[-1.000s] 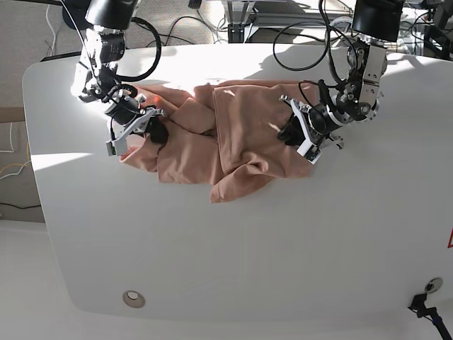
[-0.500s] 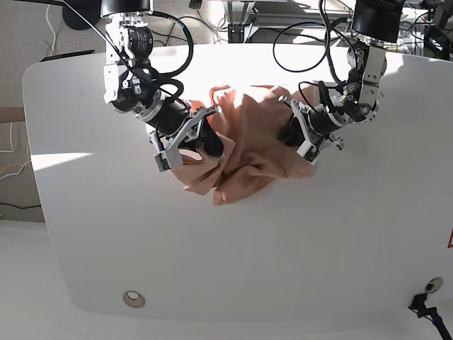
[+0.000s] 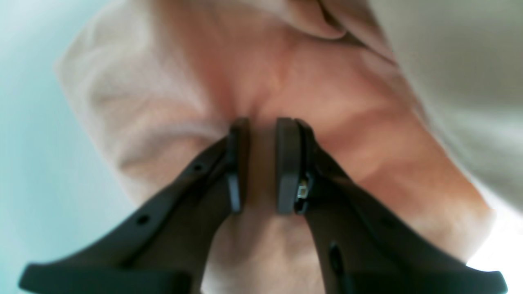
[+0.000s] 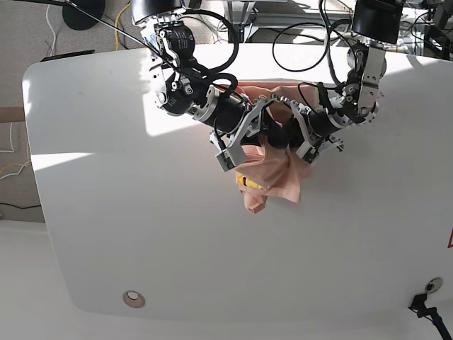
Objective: Fold the T-shirt properly
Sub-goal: 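Lift the bundle with both grippers and bring them together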
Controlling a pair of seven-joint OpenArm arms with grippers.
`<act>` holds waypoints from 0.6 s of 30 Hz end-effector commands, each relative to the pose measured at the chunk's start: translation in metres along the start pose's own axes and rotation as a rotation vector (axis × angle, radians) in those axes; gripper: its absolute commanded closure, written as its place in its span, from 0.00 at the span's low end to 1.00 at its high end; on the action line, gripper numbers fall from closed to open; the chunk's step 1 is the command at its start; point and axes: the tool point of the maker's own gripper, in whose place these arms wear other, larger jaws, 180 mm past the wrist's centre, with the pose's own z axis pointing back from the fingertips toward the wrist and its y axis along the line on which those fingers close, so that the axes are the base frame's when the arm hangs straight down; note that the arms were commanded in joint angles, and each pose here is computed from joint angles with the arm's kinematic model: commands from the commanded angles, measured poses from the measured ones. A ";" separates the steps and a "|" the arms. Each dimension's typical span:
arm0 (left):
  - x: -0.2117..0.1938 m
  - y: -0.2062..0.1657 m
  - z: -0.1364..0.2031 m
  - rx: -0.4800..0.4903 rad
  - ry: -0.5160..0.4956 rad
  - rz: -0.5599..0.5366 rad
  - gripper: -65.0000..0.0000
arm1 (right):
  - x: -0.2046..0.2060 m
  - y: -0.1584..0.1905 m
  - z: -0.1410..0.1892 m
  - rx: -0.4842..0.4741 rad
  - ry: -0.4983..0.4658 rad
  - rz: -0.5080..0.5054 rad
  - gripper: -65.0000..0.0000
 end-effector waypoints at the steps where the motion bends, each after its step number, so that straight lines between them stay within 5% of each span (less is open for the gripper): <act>1: 0.015 0.005 0.009 0.027 -0.019 -0.048 0.85 | 0.017 0.011 0.000 0.038 -0.058 0.014 1.00; 5: 0.035 -0.002 0.023 0.033 -0.076 -0.094 0.78 | 0.018 0.010 -0.001 0.037 -0.058 0.016 1.00; 9: 0.048 0.012 0.048 0.098 -0.091 -0.128 0.31 | 0.017 0.010 0.000 0.036 -0.057 0.017 1.00; 18: 0.062 0.066 0.102 0.297 -0.145 -0.094 0.33 | 0.027 0.031 -0.011 0.098 -0.051 0.078 1.00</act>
